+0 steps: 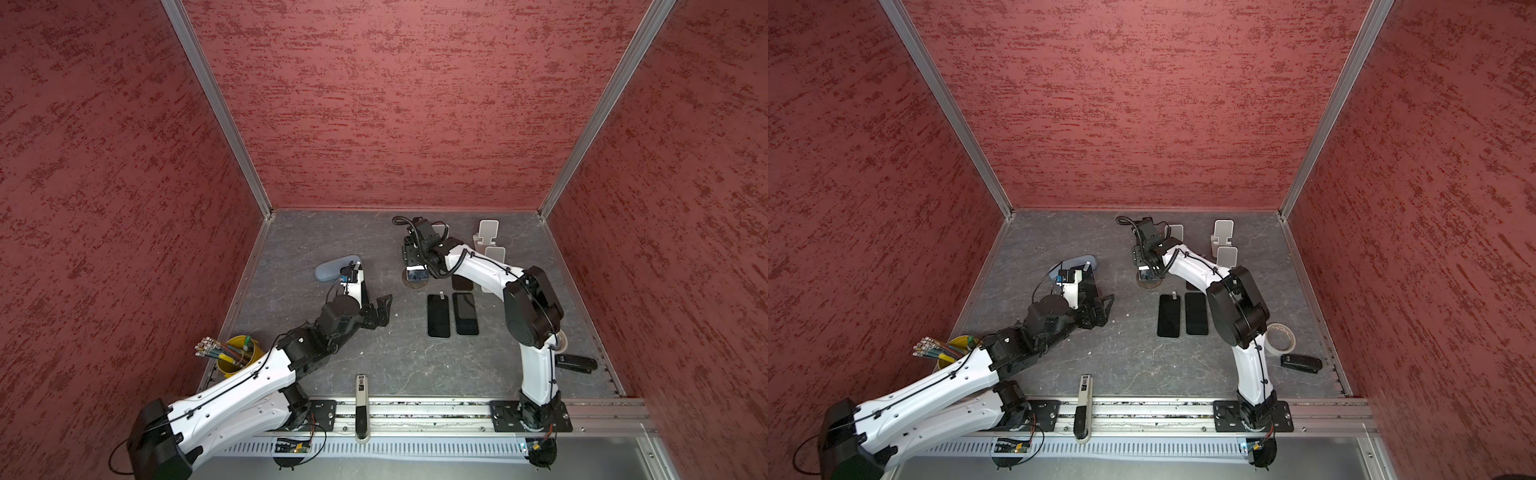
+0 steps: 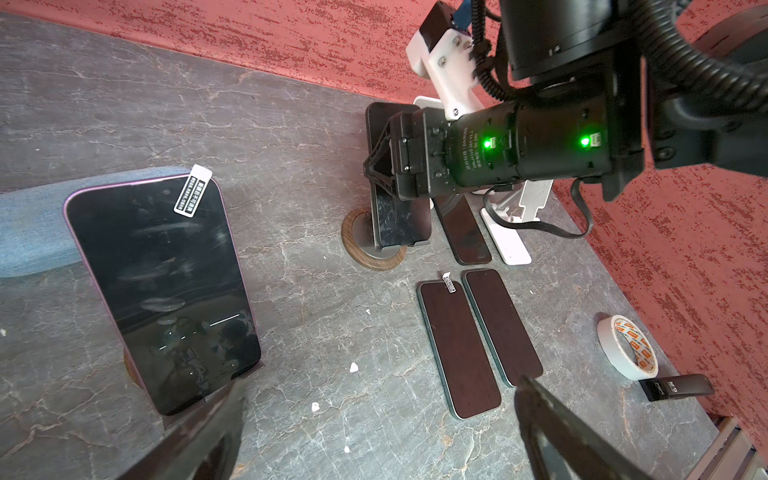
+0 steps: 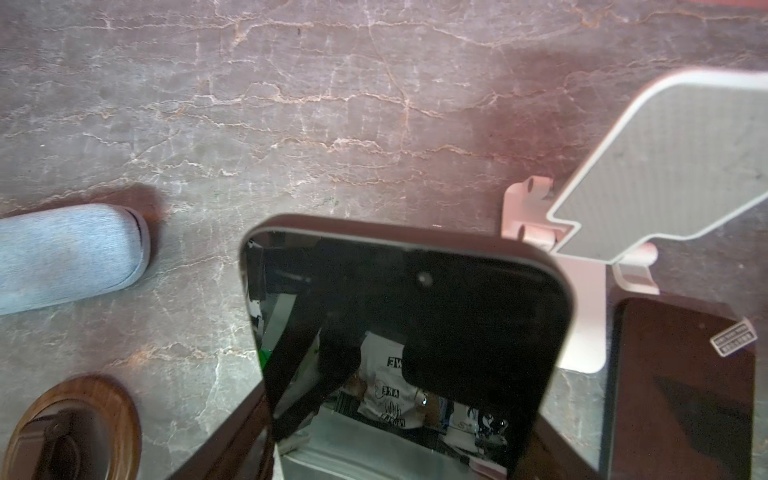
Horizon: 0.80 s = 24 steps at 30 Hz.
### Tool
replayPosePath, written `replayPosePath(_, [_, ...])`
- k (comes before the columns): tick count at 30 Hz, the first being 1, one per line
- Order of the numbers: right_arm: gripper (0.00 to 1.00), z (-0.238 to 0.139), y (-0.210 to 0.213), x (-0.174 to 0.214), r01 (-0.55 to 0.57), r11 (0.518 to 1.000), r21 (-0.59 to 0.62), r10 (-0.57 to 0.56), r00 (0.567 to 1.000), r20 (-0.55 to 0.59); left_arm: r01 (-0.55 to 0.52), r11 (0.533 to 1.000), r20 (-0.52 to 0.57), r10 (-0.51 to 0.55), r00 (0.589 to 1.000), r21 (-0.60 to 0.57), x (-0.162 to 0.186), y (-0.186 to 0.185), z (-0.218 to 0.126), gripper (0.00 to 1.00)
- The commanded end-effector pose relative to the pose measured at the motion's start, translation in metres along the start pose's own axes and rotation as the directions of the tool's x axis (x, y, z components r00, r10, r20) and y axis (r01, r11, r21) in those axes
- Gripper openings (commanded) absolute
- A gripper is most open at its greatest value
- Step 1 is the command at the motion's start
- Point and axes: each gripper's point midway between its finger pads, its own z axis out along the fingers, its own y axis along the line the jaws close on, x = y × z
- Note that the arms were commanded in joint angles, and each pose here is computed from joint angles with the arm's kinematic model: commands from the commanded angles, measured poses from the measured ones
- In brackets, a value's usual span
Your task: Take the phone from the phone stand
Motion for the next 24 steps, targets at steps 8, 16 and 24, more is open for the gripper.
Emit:
replayPosePath(8, [0.60,-0.064,0.018,-0.043,0.013,0.993,-0.117,0.003,0.990,0.142,-0.010,1.000,0.003,0.010,1.000,-0.016,0.002,0.004,0.001,1.00])
replayPosePath(16, [0.59,-0.087,0.009,-0.014,0.034,0.990,-0.138,-0.021,0.995,0.096,-0.015,1.000,0.000,0.015,1.000,-0.018,0.001,0.003,0.002,1.00])
replayPosePath(24, [0.59,-0.101,0.004,0.019,0.027,0.984,-0.176,-0.022,0.999,0.030,-0.014,1.000,0.001,0.014,1.000,-0.014,0.000,0.002,0.003,1.00])
